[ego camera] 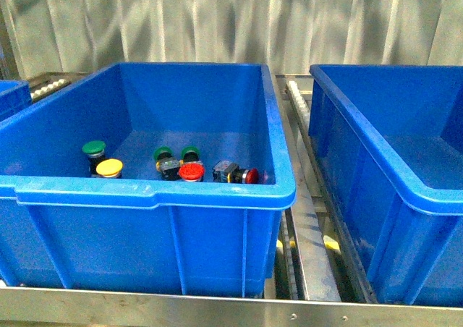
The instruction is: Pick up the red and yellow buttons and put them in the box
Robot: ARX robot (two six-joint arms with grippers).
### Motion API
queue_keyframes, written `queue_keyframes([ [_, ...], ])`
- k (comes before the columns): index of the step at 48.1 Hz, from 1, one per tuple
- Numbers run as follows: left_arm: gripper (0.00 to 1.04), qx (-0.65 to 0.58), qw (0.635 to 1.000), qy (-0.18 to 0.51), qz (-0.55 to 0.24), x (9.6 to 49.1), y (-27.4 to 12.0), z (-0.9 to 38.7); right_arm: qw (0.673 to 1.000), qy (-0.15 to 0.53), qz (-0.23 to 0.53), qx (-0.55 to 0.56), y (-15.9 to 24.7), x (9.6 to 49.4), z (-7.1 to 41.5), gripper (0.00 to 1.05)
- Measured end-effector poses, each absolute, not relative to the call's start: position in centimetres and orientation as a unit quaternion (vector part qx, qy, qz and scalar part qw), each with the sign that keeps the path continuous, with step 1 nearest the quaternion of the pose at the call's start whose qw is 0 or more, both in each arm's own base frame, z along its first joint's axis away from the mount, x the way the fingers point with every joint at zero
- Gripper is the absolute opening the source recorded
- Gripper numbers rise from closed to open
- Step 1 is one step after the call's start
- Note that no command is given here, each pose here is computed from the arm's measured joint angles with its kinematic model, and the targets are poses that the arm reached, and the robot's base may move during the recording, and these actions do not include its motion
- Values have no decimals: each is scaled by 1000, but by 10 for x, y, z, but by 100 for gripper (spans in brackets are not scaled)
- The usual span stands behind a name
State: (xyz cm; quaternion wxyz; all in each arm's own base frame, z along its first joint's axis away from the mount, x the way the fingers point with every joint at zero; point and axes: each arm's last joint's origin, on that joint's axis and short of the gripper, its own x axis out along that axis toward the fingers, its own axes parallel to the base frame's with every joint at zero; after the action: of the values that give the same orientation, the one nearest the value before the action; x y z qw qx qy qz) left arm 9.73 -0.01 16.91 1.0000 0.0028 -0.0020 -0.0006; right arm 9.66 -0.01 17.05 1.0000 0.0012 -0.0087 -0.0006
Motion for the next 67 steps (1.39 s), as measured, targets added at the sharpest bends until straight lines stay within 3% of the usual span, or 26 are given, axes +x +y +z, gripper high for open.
queue_keyframes([
  [67, 97, 3, 1000, -2, -1, 97, 0, 169, 1000, -9, -1, 1, 0, 97, 171, 102],
])
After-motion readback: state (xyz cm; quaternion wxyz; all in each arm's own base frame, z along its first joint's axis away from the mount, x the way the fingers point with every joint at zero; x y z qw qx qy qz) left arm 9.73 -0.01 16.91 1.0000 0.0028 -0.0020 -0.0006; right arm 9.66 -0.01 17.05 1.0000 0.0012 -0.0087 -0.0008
